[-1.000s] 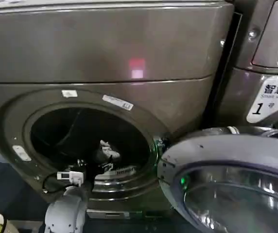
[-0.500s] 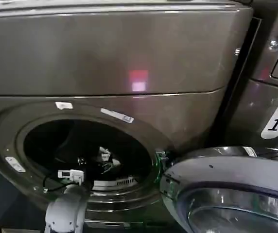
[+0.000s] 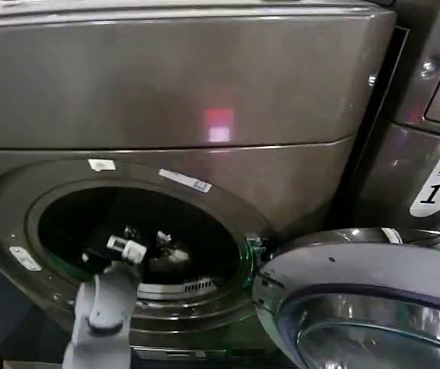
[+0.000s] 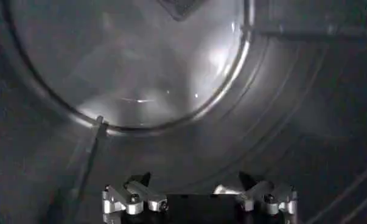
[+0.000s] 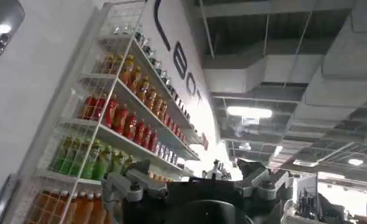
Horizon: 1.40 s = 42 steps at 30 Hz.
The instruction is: Grasp the clothes from the dryer.
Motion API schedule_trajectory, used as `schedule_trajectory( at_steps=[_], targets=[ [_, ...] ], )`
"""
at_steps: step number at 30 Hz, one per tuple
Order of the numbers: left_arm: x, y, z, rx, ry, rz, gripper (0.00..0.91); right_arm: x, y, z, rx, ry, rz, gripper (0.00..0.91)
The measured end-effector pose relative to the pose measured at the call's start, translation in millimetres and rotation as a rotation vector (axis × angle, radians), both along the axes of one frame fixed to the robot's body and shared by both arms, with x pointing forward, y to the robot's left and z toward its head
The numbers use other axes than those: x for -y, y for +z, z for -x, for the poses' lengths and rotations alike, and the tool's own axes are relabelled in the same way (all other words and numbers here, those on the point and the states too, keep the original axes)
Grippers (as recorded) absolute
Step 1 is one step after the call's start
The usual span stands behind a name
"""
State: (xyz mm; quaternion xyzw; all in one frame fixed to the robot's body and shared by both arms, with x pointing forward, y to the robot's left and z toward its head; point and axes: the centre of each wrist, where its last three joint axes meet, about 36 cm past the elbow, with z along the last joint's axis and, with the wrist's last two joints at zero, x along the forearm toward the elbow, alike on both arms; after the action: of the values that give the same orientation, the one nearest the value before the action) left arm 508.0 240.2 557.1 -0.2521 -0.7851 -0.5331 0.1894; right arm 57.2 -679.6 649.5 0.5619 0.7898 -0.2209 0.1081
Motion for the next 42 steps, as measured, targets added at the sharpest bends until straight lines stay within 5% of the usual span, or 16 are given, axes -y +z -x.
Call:
schedule_trajectory(
  at_steps=[7, 15, 42],
  targets=[
    [-1.5, 11.6, -26.3, -0.001, -0.247, -0.233, 0.907, 3.7, -0.2, -0.1, -0.007, -0.008, 0.0, 0.907],
    [-7.7, 13.4, -37.6, -0.031, -0.377, -0.373, 0.907, 5.5, -2.5, -3.2, -0.011, -0.009, -0.003, 0.907],
    [-18.2, -28.2, -42.8, -0.166, -0.469, -0.394, 0.907, 7.2, -5.6, -6.9, -0.018, -0.007, -0.005, 0.907]
  ],
)
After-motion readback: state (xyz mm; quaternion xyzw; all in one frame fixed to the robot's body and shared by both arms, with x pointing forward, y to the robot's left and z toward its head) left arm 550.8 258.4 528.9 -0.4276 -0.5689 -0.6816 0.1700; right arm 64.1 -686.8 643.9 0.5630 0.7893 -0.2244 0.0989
